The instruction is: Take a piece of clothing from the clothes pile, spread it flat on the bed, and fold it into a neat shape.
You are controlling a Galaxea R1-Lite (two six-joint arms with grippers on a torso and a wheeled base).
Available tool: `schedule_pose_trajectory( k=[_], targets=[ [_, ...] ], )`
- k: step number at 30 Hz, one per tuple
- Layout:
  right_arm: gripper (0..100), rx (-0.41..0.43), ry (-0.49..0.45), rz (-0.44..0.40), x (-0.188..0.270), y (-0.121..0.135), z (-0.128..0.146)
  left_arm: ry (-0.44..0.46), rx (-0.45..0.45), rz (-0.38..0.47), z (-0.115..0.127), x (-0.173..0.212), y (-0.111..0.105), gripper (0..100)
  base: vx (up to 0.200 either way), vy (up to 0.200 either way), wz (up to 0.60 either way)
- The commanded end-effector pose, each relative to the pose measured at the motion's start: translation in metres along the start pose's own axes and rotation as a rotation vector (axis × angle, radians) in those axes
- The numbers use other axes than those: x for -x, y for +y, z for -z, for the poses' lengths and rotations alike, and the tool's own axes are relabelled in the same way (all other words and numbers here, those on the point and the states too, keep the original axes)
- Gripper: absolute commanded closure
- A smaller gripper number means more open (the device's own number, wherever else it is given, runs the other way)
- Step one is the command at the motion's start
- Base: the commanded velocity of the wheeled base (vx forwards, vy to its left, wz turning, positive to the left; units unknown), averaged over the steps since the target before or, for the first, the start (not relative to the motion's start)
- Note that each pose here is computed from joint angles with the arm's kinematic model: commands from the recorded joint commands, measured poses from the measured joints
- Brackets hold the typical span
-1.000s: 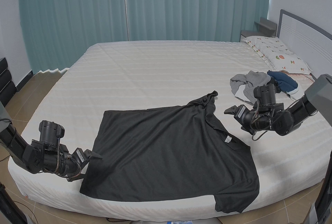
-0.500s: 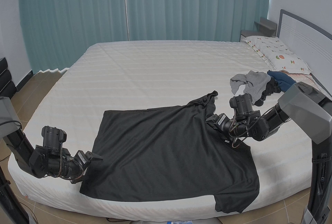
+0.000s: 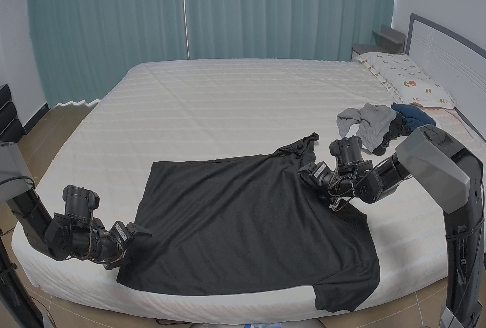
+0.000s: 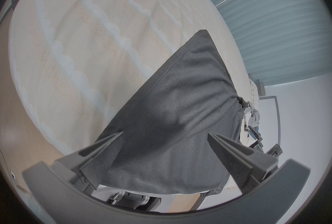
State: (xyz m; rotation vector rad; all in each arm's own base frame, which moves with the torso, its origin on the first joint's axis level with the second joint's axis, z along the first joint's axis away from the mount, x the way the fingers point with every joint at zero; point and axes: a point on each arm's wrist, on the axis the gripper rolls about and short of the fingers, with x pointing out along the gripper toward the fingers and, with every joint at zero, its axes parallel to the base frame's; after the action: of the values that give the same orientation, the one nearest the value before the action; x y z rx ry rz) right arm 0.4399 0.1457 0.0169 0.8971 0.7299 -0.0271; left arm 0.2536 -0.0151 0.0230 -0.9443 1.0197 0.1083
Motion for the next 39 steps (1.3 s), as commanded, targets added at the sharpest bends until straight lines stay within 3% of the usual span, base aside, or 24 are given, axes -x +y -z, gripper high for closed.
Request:
schedule_pose_trajectory(
  k=[1, 12, 39],
  targets=[
    [100, -0.018, -0.028, -0.007, -0.004, -0.002, -0.011, 0.001, 0.0, -0.001, 0.0, -0.001, 0.0, 0, 0.0, 0.0, 0.0],
    [100, -0.092, -0.081, 0.009, 0.0, -0.02, -0.046, 0.001, 0.0, -0.001, 0.0, -0.001, 0.0, 0, 0.0, 0.0, 0.0],
    [100, -0.187, -0.131, 0.048, -0.005, -0.053, -0.07, 0.004, 0.002, -0.006, 0.0, -0.002, 0.001, 0, 0.0, 0.0, 0.0]
  ],
)
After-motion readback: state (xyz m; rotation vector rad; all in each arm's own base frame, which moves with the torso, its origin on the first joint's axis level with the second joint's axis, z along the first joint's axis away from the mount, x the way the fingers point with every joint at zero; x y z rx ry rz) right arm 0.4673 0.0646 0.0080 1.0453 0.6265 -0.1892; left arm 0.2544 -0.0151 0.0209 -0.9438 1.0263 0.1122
